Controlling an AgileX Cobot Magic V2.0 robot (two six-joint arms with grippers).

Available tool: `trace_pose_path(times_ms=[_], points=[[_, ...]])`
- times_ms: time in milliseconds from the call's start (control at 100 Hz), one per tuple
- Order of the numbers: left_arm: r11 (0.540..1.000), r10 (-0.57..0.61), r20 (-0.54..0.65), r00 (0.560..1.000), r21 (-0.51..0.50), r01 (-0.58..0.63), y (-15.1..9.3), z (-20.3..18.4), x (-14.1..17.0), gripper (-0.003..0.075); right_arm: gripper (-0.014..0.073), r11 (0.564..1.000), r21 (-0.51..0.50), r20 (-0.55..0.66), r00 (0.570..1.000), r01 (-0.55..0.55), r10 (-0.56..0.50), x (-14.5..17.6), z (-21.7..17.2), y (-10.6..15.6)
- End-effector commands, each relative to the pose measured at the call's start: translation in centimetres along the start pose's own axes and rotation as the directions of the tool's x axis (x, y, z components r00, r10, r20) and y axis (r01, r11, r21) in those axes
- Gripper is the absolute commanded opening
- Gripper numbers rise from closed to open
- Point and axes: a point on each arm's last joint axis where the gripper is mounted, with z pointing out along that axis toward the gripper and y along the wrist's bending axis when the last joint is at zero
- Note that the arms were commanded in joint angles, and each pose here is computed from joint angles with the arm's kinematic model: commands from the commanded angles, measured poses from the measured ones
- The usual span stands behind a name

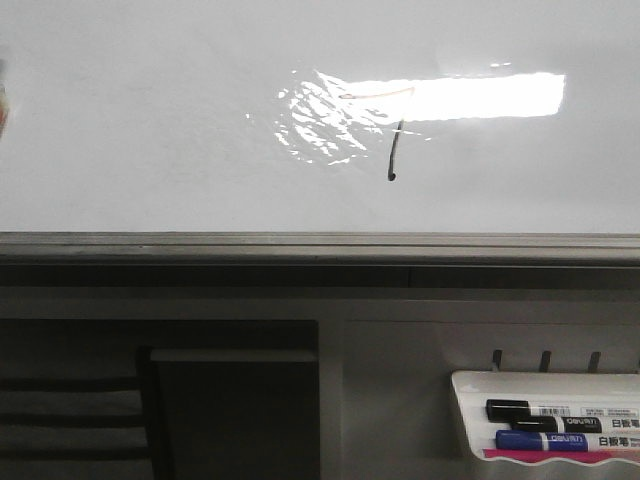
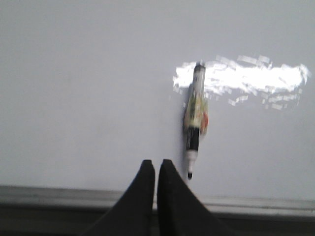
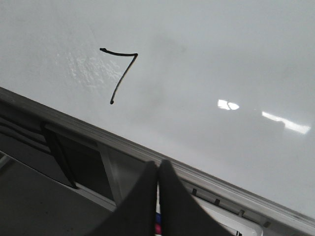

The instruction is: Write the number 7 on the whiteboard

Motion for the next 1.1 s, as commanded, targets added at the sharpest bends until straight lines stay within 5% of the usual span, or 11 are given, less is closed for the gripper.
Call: trace_pose_path(times_ms=[0,810,1090], points=[[1.0,-0.025,0.088,0.996,0.004,0.025,0.0,-0.2,0.1,-0.002,-0.0071,1.0,0.011,0.099,0.995,0.0,-0.001,-1.4,-0.4,-0.1],[1.0,-0.025,0.066,0.998,0.002,0.025,0.0,-0.1,0.3,-0.002,-0.0071,1.0,0.012,0.104,0.995,0.0,-0.001,-1.3,-0.3,-0.1],[1.0,-0.025,0.066,0.998,0.002,0.025,0.0,-0.1,0.3,-0.002,-0.0071,0.983,0.169,0.177,0.983,-0.068,0.038,4.3,-1.0,-1.3]])
